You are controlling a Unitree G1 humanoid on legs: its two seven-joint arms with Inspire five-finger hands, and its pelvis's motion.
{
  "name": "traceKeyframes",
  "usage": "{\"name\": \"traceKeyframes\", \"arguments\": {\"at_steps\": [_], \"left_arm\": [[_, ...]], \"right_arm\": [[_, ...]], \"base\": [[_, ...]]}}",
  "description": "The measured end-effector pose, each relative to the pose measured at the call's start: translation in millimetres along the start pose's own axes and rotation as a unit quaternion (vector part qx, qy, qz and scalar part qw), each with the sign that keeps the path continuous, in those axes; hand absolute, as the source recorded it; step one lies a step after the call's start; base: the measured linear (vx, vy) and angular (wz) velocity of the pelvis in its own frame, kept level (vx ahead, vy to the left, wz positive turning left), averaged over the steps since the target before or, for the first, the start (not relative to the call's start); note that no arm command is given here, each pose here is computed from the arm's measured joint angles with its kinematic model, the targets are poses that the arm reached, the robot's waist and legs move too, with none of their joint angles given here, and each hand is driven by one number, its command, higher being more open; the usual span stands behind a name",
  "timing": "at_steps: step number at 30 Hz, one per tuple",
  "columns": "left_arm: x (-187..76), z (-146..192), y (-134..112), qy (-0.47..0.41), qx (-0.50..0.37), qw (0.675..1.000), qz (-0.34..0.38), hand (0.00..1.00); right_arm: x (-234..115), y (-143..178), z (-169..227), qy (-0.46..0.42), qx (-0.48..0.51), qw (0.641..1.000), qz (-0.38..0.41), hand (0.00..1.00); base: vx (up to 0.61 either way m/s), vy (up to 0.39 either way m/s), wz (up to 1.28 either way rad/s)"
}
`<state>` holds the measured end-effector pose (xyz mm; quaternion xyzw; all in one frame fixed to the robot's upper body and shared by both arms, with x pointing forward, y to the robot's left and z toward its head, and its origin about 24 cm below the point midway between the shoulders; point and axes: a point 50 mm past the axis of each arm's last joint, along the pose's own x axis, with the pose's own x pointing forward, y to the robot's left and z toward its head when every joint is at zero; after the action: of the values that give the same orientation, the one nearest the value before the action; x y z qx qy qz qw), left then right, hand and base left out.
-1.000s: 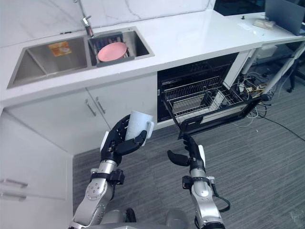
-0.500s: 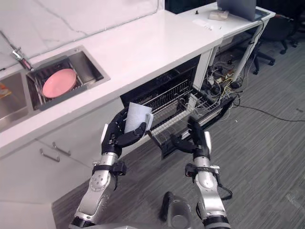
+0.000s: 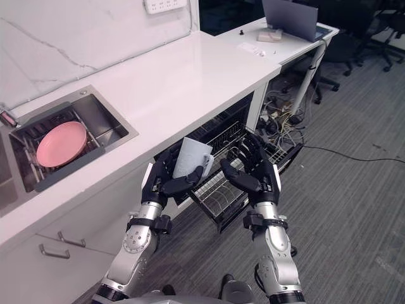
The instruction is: Walk over to the sink, pick up the cup, carry it to the dishwasher, place the cup inside the dishwasher, then close the dishwasher door
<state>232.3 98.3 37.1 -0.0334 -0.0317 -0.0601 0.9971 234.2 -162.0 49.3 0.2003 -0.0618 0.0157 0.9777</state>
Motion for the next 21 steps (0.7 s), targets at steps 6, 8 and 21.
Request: {"name": "traceKeyframes", "arguments": {"at_steps": [6,8,21], "left_arm": [[-1,-1,-6,0.0,0.009,1.0,-0.018,0.3],[-2,-1,-10,0.0,0.01,1.0,-0.025,0.3],[-2,8,-19,-0.024,0.045,0.998,-0.038,0.3]], "right_arm": [[11,30,-2,0.001,0.025,0.997,0.075,0.9],[12,31,-1,0.0,0.025,0.997,0.075,0.9],[14,29,-14,0.03,-0.003,0.998,0.055,0.9]], "base": [[0.0,0.058,-0.07],[-0.03,0.012,-0.06],[-0.01,-0.004,-0.01]]}}
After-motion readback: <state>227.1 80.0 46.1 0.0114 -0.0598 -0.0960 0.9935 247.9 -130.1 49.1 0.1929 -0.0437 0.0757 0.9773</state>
